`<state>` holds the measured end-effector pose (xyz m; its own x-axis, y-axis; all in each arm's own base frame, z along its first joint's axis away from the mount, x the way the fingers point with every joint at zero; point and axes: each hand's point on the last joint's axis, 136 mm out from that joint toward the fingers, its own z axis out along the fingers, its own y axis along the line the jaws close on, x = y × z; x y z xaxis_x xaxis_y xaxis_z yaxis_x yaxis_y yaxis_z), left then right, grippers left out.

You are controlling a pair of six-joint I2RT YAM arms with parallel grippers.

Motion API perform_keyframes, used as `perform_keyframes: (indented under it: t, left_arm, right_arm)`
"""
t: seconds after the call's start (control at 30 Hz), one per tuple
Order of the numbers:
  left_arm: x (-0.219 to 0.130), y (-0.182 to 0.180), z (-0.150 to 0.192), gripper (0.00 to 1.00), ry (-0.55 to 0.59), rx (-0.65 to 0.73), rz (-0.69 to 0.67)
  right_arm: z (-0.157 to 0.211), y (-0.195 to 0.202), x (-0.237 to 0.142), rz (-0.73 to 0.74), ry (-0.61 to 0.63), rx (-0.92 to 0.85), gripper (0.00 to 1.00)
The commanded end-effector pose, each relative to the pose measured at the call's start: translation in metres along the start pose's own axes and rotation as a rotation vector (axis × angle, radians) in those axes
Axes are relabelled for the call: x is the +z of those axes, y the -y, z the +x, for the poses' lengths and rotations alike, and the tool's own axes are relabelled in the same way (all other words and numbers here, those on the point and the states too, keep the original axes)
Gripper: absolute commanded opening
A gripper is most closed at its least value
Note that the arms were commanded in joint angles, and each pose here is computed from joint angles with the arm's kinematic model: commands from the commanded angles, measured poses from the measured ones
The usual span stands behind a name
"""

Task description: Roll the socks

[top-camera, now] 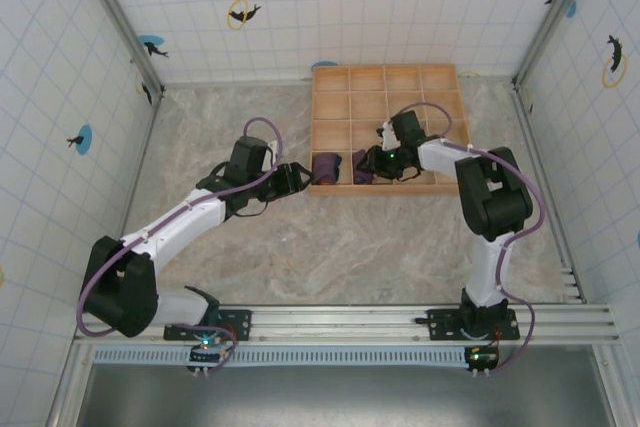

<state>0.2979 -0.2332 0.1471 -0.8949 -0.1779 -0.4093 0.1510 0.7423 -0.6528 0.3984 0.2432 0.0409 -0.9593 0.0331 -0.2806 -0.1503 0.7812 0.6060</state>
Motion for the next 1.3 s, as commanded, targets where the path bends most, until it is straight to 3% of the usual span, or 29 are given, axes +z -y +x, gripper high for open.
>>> perform_keyframes:
  t: [0.0, 0.3, 0.57, 0.8, 1.0, 1.07, 1.27]
  left_arm:
    - [-0.002, 0.002, -0.003, 0.75, 0.006, 0.021, 0.015]
    - [-0.004, 0.005, -0.005, 0.75, 0.01, 0.03, 0.016]
    - [-0.004, 0.006, -0.006, 0.75, 0.008, 0.033, 0.016]
    - [-0.005, 0.0, -0.009, 0.76, 0.022, 0.03, -0.018]
    - [-0.015, -0.005, -0.024, 0.86, 0.083, 0.072, -0.097]
    - [-0.02, -0.009, -0.031, 0.97, 0.107, 0.088, -0.141]
    - [-0.029, -0.019, -0.046, 0.97, 0.158, 0.143, -0.242]
  right_arm:
    - [0.015, 0.023, 0.004, 0.108, -0.071, 0.007, 0.48]
    - [0.005, 0.021, -0.01, 0.182, -0.046, -0.048, 0.61]
    - [-0.005, 0.012, -0.026, 0.224, 0.006, -0.11, 0.78]
    - [-0.017, -0.002, -0.041, 0.292, 0.066, -0.182, 0.81]
    - [-0.026, -0.023, -0.064, 0.331, 0.138, -0.239, 0.83]
    - [-0.029, -0.027, -0.074, 0.35, 0.167, -0.249, 0.85]
    - [-0.036, -0.037, -0.102, 0.375, 0.253, -0.282, 0.92]
